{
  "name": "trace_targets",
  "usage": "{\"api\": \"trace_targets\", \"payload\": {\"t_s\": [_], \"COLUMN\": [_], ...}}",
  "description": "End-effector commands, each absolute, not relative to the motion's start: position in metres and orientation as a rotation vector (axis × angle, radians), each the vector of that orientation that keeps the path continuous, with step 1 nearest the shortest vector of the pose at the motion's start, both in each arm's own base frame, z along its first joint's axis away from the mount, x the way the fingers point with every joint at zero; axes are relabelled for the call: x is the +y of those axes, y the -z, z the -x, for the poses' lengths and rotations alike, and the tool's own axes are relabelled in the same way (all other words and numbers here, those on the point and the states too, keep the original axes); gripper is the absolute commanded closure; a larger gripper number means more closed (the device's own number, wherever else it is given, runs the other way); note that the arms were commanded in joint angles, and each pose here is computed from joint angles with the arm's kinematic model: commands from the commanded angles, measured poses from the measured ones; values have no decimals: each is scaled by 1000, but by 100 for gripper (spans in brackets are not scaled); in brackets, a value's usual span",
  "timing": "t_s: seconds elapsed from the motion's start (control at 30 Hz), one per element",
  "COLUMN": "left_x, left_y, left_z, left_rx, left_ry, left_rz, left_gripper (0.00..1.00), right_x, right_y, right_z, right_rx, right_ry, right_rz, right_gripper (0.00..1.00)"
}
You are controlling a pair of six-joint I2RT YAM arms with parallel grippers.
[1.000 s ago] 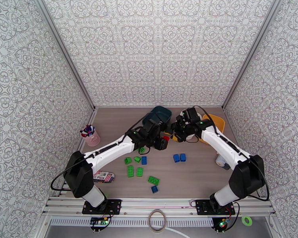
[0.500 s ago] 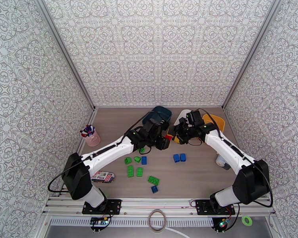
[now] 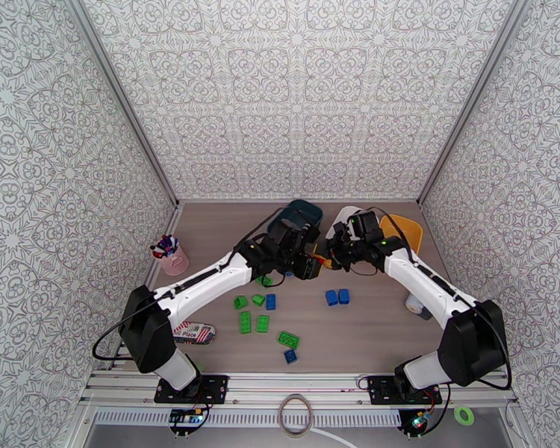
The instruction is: Sort the legos into containers by color
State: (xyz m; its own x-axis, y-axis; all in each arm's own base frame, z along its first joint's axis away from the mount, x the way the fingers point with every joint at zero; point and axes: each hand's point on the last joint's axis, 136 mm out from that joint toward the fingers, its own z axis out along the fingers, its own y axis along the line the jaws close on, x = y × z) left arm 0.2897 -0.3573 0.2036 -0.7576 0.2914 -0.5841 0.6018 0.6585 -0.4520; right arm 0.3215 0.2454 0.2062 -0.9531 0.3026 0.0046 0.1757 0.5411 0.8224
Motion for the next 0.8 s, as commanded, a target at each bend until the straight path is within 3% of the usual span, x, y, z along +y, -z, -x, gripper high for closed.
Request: {"api": "trace_targets", "payload": {"t_s": [0.0, 0.13, 0.17, 0.2, 0.57, 0.77], "left_x": [-356, -340, -337, -333, -236, -161], "left_y": [-215, -215, -216, -217, -271, -283], "left_z": [-306, -317, -318, -319, -331, -336], "left_rx": [2389, 2425, 2424, 2424, 2282, 2216], "left_ry": [902, 889, 890, 886, 480, 380], "left_rz": [-622, -513, -497, -479, -212, 95], "left_gripper": [45, 27, 3, 1, 1, 1], "right_x": [245, 236, 231, 224, 79, -10], "right_y": [-207, -202, -199, -193, -169, -171], "right_z": [-318, -326, -328, -333, -390, -419], "right_rx": [2641, 2646, 2653, 2665, 2678, 2614], "right_ry": [-1414, -1374, -1349, -1311, -830, -614], "right_rz": [-428, -475, -494, -519, -770, -947], "right_gripper": [79, 85, 86, 87, 90, 83]}}
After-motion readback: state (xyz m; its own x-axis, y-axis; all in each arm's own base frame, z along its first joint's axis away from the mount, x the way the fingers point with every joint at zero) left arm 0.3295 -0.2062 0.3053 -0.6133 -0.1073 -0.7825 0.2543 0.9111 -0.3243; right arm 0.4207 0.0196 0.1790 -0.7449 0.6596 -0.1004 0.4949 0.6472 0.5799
